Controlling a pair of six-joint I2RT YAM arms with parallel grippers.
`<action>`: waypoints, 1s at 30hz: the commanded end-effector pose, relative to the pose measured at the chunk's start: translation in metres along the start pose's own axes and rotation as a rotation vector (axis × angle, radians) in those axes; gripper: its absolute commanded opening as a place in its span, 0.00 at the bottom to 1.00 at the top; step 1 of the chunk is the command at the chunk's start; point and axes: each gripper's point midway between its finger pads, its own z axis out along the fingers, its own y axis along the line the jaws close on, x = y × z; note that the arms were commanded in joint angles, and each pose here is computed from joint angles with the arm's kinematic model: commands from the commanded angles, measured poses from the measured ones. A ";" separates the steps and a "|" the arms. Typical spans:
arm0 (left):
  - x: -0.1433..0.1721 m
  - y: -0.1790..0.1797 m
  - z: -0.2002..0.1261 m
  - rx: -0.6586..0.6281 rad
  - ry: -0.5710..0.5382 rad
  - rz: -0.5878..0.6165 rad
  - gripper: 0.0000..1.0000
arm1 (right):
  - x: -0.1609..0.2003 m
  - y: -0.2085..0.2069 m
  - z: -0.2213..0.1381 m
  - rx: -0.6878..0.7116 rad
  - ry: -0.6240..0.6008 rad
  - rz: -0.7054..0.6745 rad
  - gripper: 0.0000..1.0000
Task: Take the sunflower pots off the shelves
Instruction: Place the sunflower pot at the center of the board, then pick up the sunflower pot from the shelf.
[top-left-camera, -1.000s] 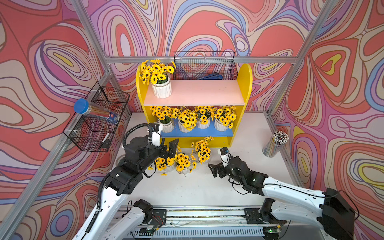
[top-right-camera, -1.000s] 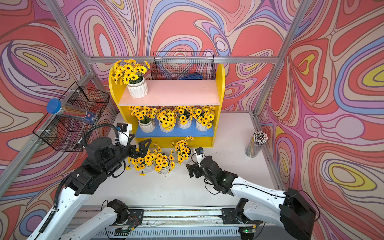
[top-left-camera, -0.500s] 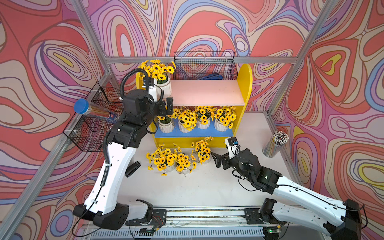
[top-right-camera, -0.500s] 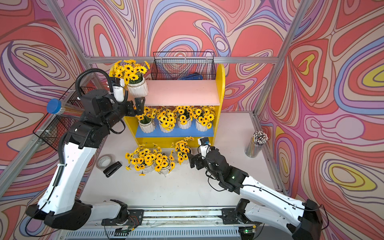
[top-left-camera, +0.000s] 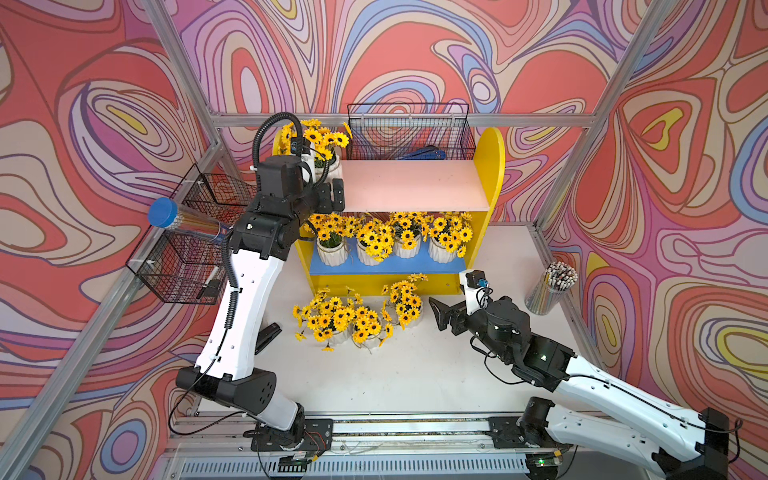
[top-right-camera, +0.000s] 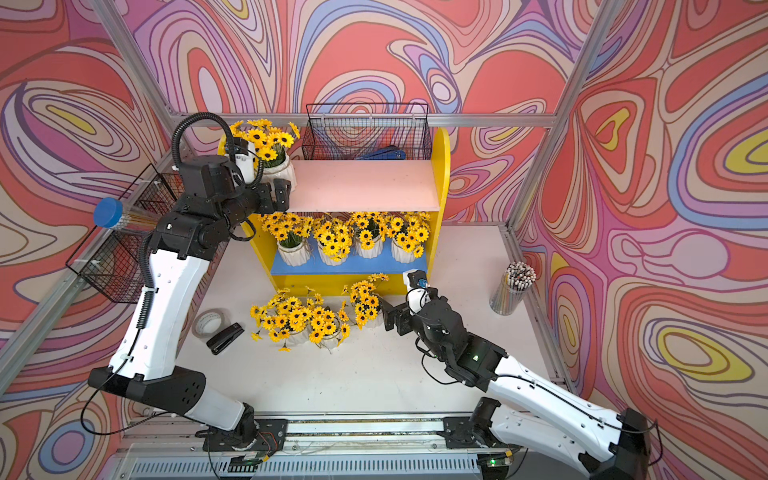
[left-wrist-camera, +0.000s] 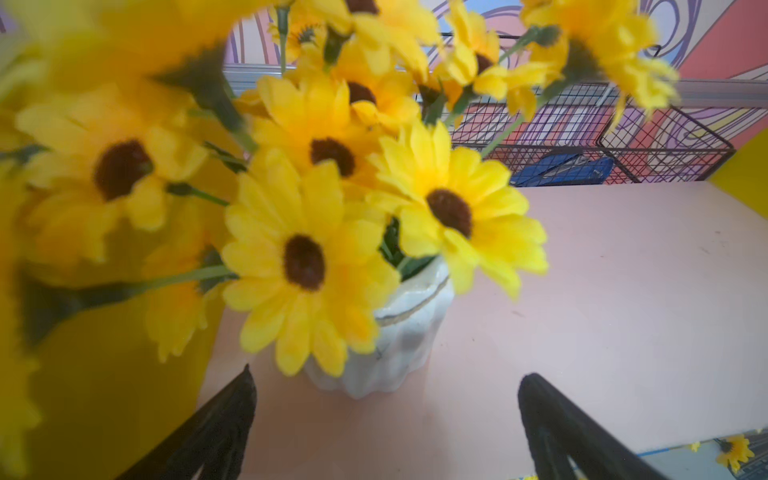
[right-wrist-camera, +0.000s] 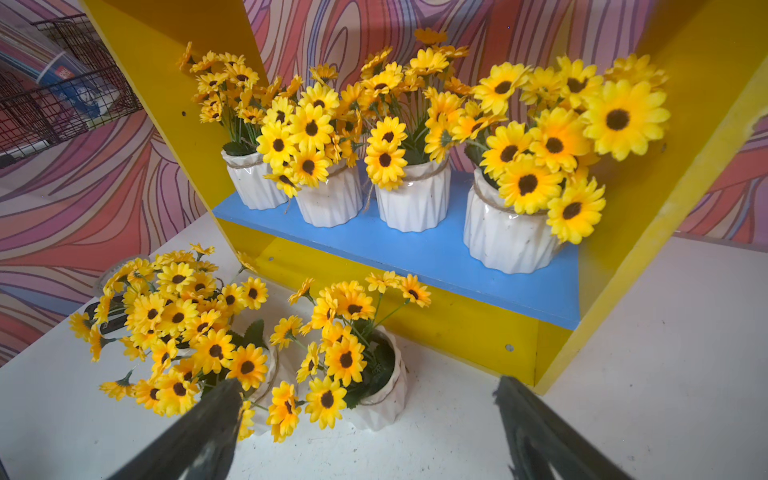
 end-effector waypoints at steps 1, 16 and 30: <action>-0.008 -0.005 0.005 0.036 -0.046 0.040 1.00 | -0.002 0.000 -0.002 0.005 0.002 -0.013 0.98; -0.017 -0.009 0.024 0.052 -0.159 0.069 1.00 | 0.001 0.006 0.003 -0.021 0.009 -0.019 0.98; -0.019 0.007 0.041 -0.046 -0.218 0.074 1.00 | 0.004 0.009 0.008 -0.033 0.021 -0.037 0.98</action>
